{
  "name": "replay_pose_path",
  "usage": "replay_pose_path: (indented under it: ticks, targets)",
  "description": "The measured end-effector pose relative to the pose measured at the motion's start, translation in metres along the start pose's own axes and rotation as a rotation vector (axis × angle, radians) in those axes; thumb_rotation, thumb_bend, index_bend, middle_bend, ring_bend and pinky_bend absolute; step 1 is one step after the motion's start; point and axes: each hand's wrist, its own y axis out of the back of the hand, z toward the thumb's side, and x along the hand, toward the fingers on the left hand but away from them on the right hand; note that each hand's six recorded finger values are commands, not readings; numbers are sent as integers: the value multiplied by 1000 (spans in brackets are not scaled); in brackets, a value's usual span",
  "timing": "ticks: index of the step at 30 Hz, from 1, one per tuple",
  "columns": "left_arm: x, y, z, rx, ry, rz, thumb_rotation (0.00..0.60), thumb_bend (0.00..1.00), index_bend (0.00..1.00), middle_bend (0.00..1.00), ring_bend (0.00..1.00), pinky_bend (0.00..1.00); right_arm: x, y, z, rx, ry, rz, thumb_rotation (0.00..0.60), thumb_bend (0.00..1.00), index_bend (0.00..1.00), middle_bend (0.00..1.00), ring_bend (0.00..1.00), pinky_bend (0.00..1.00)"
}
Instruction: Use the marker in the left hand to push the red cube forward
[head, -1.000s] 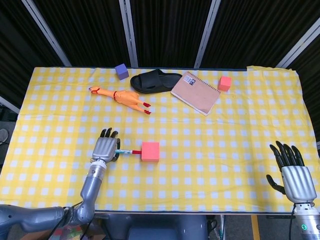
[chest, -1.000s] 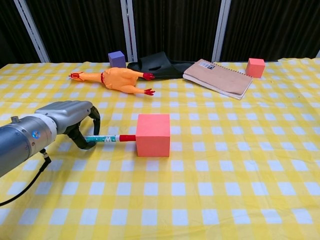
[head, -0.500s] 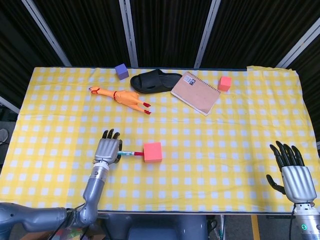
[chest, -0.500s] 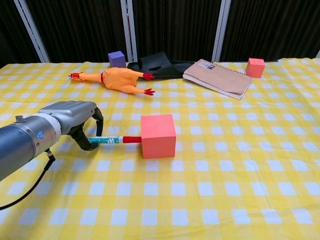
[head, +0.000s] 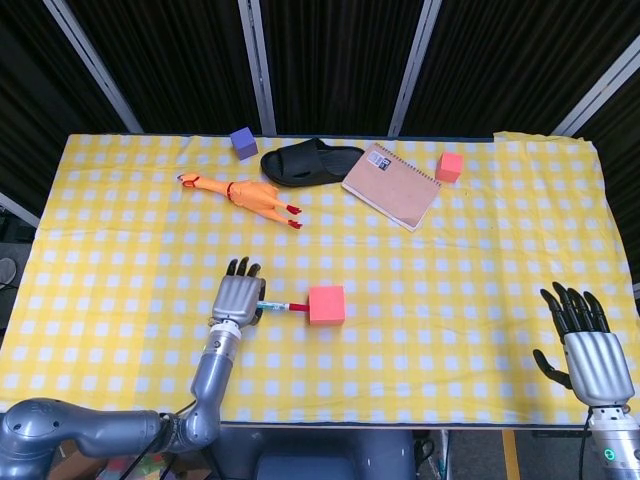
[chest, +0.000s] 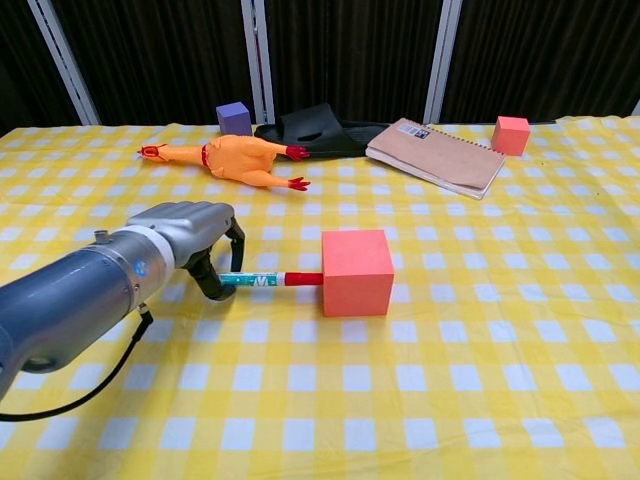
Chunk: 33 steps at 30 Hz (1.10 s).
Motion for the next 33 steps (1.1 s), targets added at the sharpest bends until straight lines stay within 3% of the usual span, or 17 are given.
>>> replay_pose_path:
  ticks: [13,33]
  targets:
    - [5,1,53,-5,-49,-9,600,476,634,143,0,31,0,1,-1,-7,-2,-1,600,355,0,0,0,0]
    - [1,8,61,40,-27,-5,600,476,637,143,0,31,0,2,-1,-18,-5,-1,600,355,0,0,0,0]
